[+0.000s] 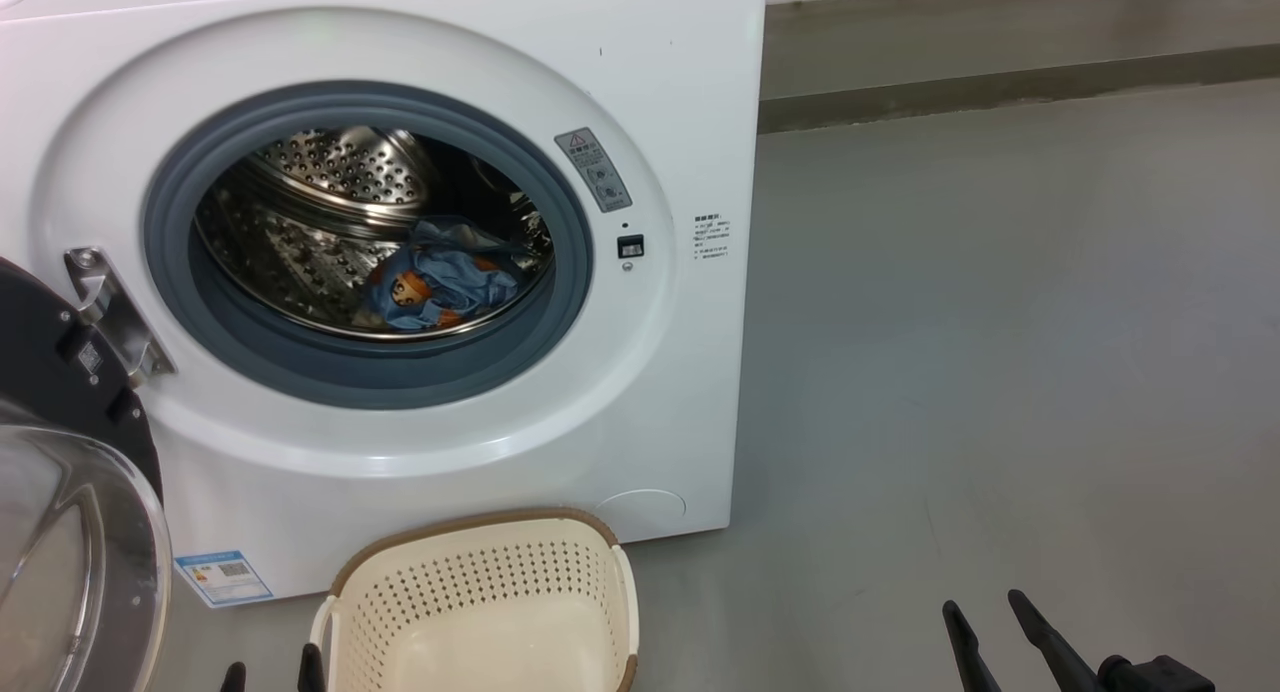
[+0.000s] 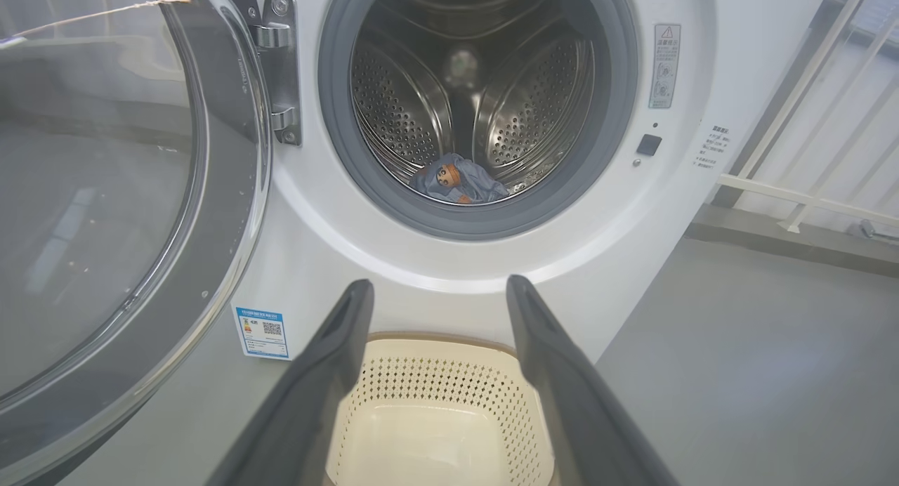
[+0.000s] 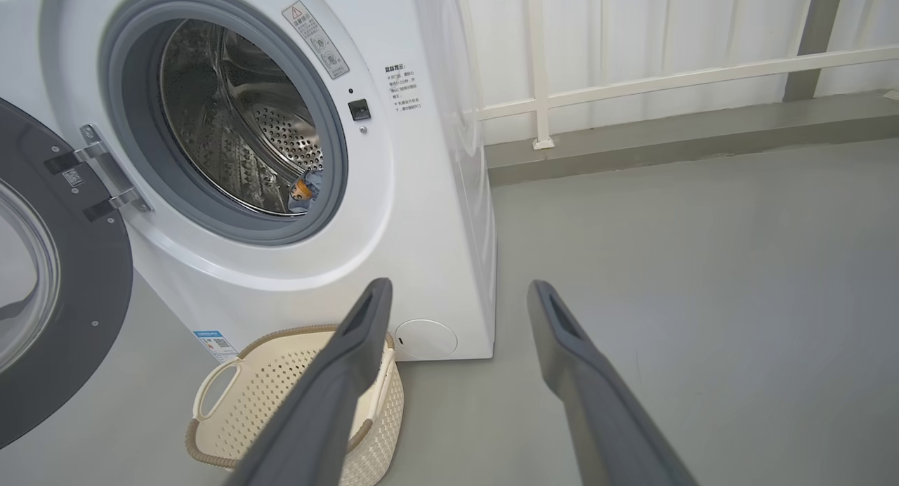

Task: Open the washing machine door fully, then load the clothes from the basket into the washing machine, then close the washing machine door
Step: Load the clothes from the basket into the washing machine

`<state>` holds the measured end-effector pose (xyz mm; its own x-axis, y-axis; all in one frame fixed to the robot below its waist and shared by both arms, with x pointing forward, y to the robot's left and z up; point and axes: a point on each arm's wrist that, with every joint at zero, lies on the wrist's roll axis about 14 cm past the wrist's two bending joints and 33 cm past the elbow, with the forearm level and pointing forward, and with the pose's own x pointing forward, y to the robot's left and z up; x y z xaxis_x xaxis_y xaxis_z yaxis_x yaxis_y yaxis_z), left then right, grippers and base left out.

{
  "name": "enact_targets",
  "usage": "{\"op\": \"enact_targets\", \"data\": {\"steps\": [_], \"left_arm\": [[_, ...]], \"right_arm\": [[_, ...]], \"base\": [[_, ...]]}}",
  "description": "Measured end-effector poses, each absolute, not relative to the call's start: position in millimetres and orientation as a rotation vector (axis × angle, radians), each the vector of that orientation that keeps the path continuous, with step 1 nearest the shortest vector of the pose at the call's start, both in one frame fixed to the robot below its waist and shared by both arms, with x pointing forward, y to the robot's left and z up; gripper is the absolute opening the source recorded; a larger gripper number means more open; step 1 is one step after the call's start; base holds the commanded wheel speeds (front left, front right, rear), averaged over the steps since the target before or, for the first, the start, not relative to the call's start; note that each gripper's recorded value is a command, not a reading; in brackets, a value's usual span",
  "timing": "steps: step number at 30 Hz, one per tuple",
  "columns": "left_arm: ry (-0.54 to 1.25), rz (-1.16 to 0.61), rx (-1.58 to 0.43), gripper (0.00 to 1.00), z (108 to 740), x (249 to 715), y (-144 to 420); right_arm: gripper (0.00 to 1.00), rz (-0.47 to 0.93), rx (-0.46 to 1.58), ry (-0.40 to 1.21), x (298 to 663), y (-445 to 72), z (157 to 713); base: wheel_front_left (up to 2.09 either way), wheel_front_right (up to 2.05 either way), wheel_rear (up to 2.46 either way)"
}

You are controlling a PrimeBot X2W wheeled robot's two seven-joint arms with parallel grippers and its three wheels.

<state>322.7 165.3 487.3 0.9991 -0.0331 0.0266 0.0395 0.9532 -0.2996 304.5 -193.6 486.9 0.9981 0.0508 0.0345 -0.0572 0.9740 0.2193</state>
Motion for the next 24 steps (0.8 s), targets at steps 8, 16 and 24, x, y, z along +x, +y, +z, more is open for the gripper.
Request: {"op": "enact_targets", "data": {"steps": [8, 16, 24], "left_arm": [[-0.010, -0.019, -0.307, 1.00, 483.2, 314.7, 169.7], [-0.005, -0.009, -0.314, 1.00, 481.3, 313.2, 171.9], [-0.003, -0.011, -0.313, 1.00, 481.0, 314.1, 170.9]], "right_arm": [[1.00, 0.049, 0.221, -0.037, 305.3, -196.1, 489.3], [1.00, 0.058, 0.219, -0.034, 307.1, -193.3, 489.0], [1.00, 0.059, 0.215, -0.033, 306.3, -192.7, 488.7]], "base": [[0.00, 0.00, 0.00], [0.00, 0.00, 0.00], [0.00, 0.00, 0.00]]}}
